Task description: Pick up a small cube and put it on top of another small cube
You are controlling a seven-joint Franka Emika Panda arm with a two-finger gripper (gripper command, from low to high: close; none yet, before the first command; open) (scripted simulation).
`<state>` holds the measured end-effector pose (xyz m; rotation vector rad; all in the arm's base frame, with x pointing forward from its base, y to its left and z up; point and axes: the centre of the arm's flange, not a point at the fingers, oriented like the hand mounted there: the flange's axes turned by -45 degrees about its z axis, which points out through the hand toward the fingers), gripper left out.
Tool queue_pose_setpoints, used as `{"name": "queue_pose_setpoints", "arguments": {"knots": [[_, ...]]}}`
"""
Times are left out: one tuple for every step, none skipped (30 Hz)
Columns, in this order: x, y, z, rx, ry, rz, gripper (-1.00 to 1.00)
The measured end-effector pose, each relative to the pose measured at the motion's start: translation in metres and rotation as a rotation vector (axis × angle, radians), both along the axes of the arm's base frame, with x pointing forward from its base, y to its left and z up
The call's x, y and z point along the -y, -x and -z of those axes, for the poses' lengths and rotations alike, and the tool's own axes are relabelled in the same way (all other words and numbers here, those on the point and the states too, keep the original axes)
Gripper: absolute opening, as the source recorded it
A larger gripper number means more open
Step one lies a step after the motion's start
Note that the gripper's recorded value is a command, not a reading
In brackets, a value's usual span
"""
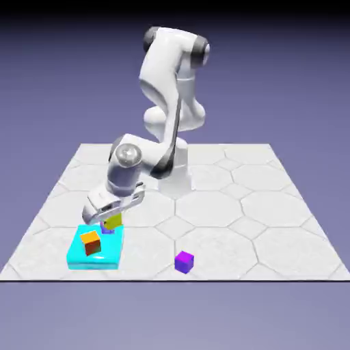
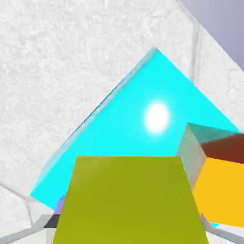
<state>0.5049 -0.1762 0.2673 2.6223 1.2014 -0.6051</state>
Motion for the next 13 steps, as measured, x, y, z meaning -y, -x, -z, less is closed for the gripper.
{"name": "queue_pose_setpoints", "arguments": {"knots": [[0.002, -0.009, -0.007, -0.004, 0.009, -0.042, -1.0], [0.003, -0.017, -0.014, -0.008, 0.018, -0.084, -1.0], [0.004, -0.026, -0.022, -0.012, 0.029, -0.126, -1.0], [0.028, -0.015, -0.018, -0.032, 0.031, -0.103, -1.0], [0.03, -0.014, -0.018, -0.033, 0.031, -0.101, -1.0], [0.03, -0.014, -0.018, -0.033, 0.031, -0.101, -1.0], [0.035, -0.012, -0.001, -0.033, 0.032, -0.102, -1.0], [0.04, -0.008, 0.015, -0.033, 0.032, -0.102, -1.0], [0.045, -0.004, 0.032, -0.033, 0.032, -0.102, -1.0], [0.049, 0.0, 0.046, -0.034, 0.032, -0.101, 1.0], [0.049, 0.0, 0.046, -0.033, 0.033, -0.102, 1.0], [0.049, 0.0, 0.046, -0.033, 0.033, -0.102, 1.0], [0.044, -0.005, 0.029, -0.033, 0.033, -0.103, 1.0]]}}
